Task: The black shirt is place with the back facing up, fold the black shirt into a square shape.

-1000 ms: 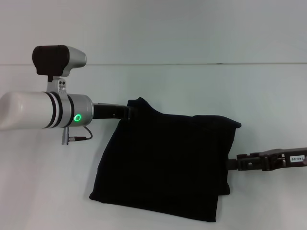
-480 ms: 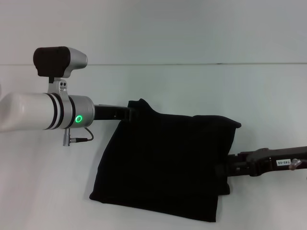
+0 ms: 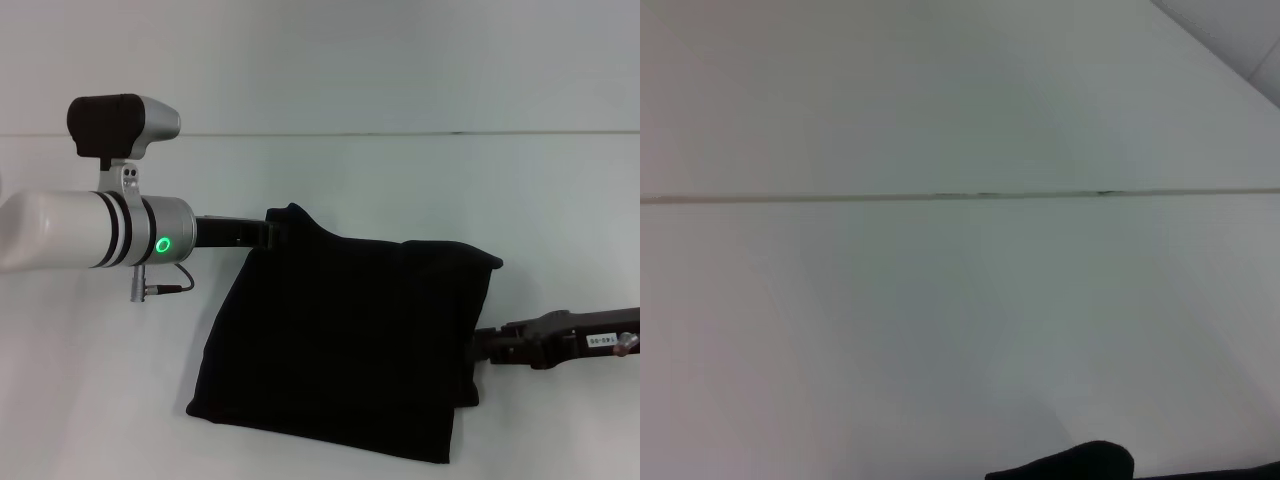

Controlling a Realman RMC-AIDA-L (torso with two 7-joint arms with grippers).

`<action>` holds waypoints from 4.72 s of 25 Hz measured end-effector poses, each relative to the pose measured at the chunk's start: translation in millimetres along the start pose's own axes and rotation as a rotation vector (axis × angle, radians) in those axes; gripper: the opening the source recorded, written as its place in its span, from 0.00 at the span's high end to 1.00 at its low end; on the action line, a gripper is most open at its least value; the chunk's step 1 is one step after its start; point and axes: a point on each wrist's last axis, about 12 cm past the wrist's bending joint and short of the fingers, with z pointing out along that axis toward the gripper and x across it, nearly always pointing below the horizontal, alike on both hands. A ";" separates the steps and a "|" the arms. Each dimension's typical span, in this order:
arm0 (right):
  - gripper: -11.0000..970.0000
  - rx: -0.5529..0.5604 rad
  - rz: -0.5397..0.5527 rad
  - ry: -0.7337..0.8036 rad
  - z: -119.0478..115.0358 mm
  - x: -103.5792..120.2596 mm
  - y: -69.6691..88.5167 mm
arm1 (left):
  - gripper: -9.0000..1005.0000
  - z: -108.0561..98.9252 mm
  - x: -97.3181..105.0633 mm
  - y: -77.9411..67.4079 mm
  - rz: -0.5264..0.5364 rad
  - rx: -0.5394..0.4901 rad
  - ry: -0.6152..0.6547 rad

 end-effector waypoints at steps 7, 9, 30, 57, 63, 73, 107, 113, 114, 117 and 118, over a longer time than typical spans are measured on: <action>0.73 0.024 0.005 -0.008 -2.8 -2.3 -3.6 | 0.95 0.1 0.2 0.1 -0.002 0.000 0.000; 0.80 0.028 0.004 -0.010 -2.8 -3.5 -4.0 | 0.95 0.1 0.3 0.2 -0.003 0.000 0.000; 0.42 0.034 -0.073 0.002 15.9 -5.6 1.0 | 0.95 0.8 1.3 -0.7 -0.006 0.002 0.002; 0.96 -0.039 -0.021 -0.004 -4.0 -4.1 4.0 | 0.95 -0.8 2.3 2.5 -0.022 -0.010 -0.003; 0.96 -0.043 0.071 0.016 -13.7 -6.0 2.1 | 0.95 -1.8 1.6 4.0 -0.032 -0.015 -0.007; 0.96 -0.053 0.159 0.123 -21.4 1.9 2.9 | 0.95 -2.4 -0.6 4.4 -0.030 -0.017 -0.010; 0.34 0.163 0.268 -0.169 -51.6 -15.7 -30.3 | 0.93 -9.4 -3.1 14.4 -0.097 -0.033 -0.052; 0.26 0.152 0.257 -0.224 -51.7 -23.9 -29.4 | 0.93 -13.5 -3.1 20.3 -0.142 -0.040 -0.083; 0.25 0.150 0.253 -0.228 -51.5 -25.4 -29.1 | 0.93 -14.3 -3.6 21.5 -0.151 -0.043 -0.090; 0.27 0.143 0.236 -0.231 -49.2 -30.4 -27.8 | 0.92 -17.5 -4.1 26.4 -0.193 -0.050 -0.119; 0.27 0.139 0.229 -0.230 -47.4 -32.5 -26.9 | 0.92 -18.4 -3.8 27.9 -0.206 -0.051 -0.127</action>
